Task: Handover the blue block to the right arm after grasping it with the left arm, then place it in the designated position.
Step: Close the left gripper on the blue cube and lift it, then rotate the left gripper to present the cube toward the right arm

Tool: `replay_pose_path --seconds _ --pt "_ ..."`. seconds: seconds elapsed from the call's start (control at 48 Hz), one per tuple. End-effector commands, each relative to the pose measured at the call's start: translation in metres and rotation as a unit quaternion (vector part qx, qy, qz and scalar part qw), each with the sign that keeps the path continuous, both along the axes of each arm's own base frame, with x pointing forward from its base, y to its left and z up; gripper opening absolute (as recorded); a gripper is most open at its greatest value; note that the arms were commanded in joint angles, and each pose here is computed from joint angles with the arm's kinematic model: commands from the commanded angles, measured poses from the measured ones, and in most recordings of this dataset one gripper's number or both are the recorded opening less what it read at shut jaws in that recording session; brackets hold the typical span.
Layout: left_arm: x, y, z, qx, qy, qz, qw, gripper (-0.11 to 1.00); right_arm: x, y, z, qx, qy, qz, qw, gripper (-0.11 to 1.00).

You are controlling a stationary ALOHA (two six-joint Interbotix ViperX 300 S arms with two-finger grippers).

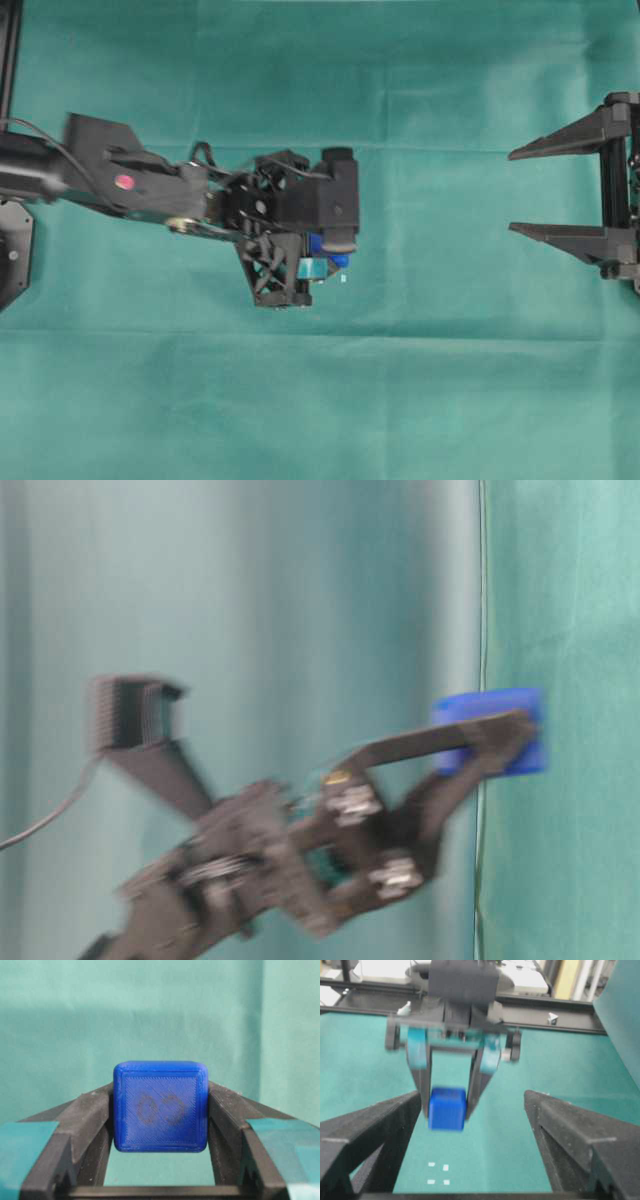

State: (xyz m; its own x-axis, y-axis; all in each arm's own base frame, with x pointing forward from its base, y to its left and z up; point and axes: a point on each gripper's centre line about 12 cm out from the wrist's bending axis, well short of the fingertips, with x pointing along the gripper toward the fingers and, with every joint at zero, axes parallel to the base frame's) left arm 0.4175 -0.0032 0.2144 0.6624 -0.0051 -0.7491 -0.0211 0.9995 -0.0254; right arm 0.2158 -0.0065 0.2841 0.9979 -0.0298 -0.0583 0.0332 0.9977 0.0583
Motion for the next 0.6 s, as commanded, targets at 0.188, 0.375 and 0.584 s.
replay_pose_path --seconds 0.188,0.375,0.584 --pt "-0.012 0.001 0.071 0.002 -0.067 0.0 0.9978 0.47 0.003 0.0 0.011 -0.002 -0.014 0.0 0.9999 0.94" --pt "-0.017 0.001 0.105 0.005 -0.081 -0.001 0.9967 0.47 0.003 0.0 0.011 -0.002 -0.015 0.0 0.9999 0.94" --pt "-0.022 0.002 0.127 0.008 -0.088 -0.003 0.9961 0.47 0.003 0.0 0.011 -0.001 -0.015 0.0 0.9999 0.94"
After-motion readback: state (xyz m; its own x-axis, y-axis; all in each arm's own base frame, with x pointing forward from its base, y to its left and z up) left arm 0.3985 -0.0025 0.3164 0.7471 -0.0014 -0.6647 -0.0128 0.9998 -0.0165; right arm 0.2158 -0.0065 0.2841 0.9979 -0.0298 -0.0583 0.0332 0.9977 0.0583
